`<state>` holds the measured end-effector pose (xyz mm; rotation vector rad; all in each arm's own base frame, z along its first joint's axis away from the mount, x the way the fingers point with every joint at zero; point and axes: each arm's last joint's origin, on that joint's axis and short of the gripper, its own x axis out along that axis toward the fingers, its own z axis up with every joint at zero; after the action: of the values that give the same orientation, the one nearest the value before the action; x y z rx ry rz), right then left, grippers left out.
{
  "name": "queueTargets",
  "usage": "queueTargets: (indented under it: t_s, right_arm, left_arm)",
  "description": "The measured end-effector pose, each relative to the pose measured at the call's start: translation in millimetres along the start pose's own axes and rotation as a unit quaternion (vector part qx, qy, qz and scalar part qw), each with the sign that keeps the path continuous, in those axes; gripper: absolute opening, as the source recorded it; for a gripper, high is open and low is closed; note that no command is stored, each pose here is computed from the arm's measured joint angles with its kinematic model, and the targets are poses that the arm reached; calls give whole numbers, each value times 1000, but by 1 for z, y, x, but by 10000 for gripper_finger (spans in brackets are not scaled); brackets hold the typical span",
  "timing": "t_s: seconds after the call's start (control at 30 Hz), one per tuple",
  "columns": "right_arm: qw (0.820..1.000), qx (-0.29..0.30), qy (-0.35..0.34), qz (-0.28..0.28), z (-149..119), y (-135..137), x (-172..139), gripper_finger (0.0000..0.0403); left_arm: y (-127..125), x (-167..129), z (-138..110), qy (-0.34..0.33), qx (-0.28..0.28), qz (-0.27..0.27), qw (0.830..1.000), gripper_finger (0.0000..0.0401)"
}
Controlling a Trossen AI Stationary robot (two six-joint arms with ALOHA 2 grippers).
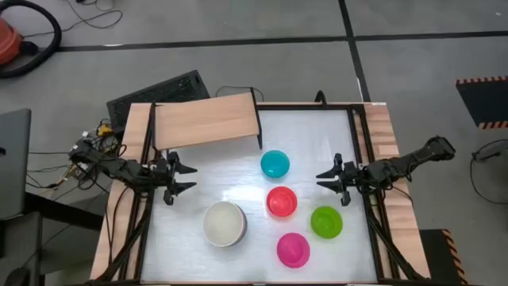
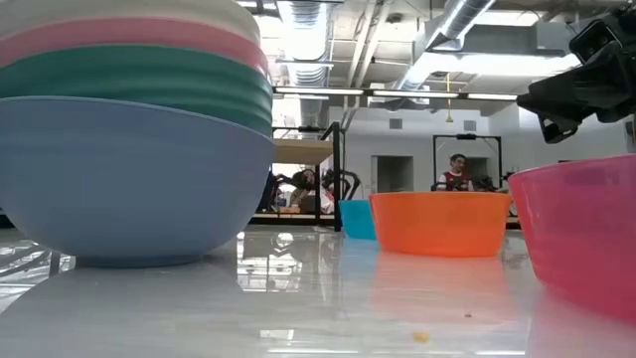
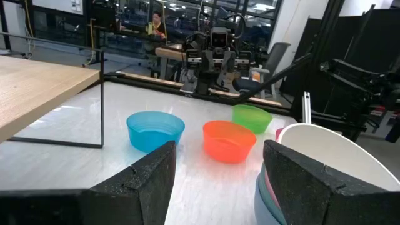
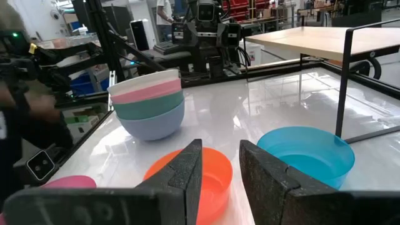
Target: Place and stack bowls onto a shelf
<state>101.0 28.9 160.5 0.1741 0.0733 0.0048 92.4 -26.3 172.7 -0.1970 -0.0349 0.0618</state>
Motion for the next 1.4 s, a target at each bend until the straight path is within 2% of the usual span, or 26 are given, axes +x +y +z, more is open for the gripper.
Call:
queueTargets:
  t_s: [0.53,0.7,0.8,0.93,1.1,1.2,1.27,1.3,1.37,1.4]
  right_arm:
    - [1000,0,0,0,0,0,0,132]
    - [1000,0,-1,-3,0,0,0,132]
    - [999,1,-7,-31,1,-3,0,132]
    - [999,1,-9,-43,1,-5,1,132]
    - [997,-36,-10,-62,2,-9,2,132]
    - [997,27,-17,-69,3,-10,2,132]
    - [990,116,-34,-71,5,-11,2,132]
    - [980,181,-45,-69,6,-11,2,132]
    - [944,316,-78,-55,11,-11,2,132]
    - [925,366,-95,-49,14,-12,2,132]
  left_arm:
    - [0,0,1,-5,-5,8,1000,226]
    - [1,0,2,-16,-126,20,992,226]
    - [1,0,2,-17,-181,25,983,226]
    - [3,0,2,-28,-196,53,979,226]
    - [4,0,2,-30,-209,62,976,226]
    - [5,0,2,-37,-201,82,976,226]
    - [5,-1,2,-44,-214,88,972,226]
    - [5,-1,3,-51,-232,90,967,226]
    - [6,-1,7,-76,-288,92,950,226]
    - [6,-1,10,-92,-318,92,939,226]
